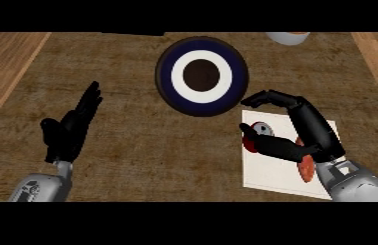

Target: Pick the can from the placemat and place it in the plate

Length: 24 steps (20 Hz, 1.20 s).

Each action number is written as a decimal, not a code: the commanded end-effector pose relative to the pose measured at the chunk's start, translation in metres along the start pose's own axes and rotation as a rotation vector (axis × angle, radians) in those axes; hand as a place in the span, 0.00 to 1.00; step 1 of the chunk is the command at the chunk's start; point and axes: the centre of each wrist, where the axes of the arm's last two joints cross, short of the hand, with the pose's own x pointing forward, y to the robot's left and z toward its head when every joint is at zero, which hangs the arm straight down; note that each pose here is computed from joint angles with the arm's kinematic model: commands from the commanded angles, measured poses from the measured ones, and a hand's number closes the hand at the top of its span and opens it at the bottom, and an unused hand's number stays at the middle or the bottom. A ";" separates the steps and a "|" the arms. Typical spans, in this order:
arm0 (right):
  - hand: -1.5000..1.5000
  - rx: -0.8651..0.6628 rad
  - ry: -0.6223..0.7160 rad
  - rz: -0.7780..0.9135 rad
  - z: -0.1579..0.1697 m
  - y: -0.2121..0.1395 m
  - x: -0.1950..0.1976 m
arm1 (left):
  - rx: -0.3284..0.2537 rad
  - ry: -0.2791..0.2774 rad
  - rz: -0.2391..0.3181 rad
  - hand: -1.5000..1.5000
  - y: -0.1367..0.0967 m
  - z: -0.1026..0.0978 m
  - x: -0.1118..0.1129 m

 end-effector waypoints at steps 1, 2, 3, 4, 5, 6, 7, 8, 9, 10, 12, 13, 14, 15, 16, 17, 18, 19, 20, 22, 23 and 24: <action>0.00 0.014 -0.115 0.042 -0.005 0.088 -0.009 | -0.024 -0.028 0.011 0.50 0.004 0.016 -0.026; 0.00 0.039 -0.151 0.072 0.012 0.107 -0.025 | -0.015 -0.027 0.014 0.50 0.012 0.011 -0.019; 0.00 0.040 -0.189 0.085 0.016 0.120 -0.018 | 0.009 -0.013 0.021 0.50 0.016 0.013 -0.031; 0.00 0.058 -0.199 0.099 0.002 0.128 -0.033 | 0.004 -0.022 0.024 0.50 0.017 0.009 -0.031; 0.00 0.057 -0.212 0.094 0.019 0.138 -0.035 | 0.011 -0.017 0.026 0.50 0.029 0.027 -0.049; 0.00 0.071 -0.220 0.132 0.024 0.133 -0.039 | 0.021 -0.016 0.005 0.50 0.018 0.012 -0.039; 0.00 0.037 -0.216 0.185 0.025 0.138 -0.052 | 0.016 -0.021 0.029 0.50 0.019 0.024 -0.037; 0.00 0.008 -0.206 0.218 0.013 0.125 -0.048 | 0.012 -0.027 0.023 0.50 0.010 0.018 -0.047; 0.00 -0.002 -0.208 0.238 0.023 0.112 -0.052 | 0.020 -0.028 0.033 0.50 0.024 0.016 -0.043; 0.00 -0.040 -0.201 0.238 0.018 0.123 -0.041 | 0.033 -0.027 0.023 0.50 0.024 0.016 -0.039; 0.00 -0.072 -0.192 0.261 0.043 0.111 -0.024 | 0.030 -0.011 0.010 0.50 0.035 0.023 -0.045; 0.00 -0.076 -0.187 0.301 0.039 0.109 -0.021 | 0.022 -0.021 0.020 0.50 0.037 0.008 -0.046; 0.00 -0.059 -0.157 0.358 0.038 0.078 -0.015 | 0.021 -0.021 0.034 0.50 0.012 0.019 -0.046; 0.00 -0.058 -0.129 0.431 0.037 0.083 -0.014 | 0.035 -0.023 0.019 0.50 0.034 0.010 -0.041; 0.00 -0.020 -0.091 0.472 0.042 0.077 -0.013 | 0.030 -0.002 0.033 0.50 0.028 0.020 -0.059; 0.00 -0.019 -0.047 0.511 0.027 0.068 -0.012 | 0.027 -0.016 0.030 0.50 0.028 0.020 -0.052; 0.00 0.026 -0.031 0.565 0.041 0.068 -0.010 | 0.050 -0.015 -0.001 0.50 0.040 0.013 -0.047; 0.00 0.063 0.024 0.604 0.049 0.067 -0.008 | 0.024 -0.002 0.037 0.50 0.020 0.016 -0.044; 0.00 0.052 0.061 0.656 0.026 0.058 -0.009 | 0.023 -0.017 0.015 0.50 0.031 0.016 -0.039; 0.00 0.136 0.126 0.726 0.044 0.063 -0.006 | 0.035 -0.019 0.017 0.50 0.037 0.015 -0.036; 0.00 0.157 0.151 0.766 0.037 0.052 0.002 | 0.029 -0.024 0.016 0.50 0.027 0.029 -0.057; 0.00 0.189 0.187 0.785 0.034 0.061 0.005 | 0.024 -0.025 0.023 0.50 0.009 0.016 -0.049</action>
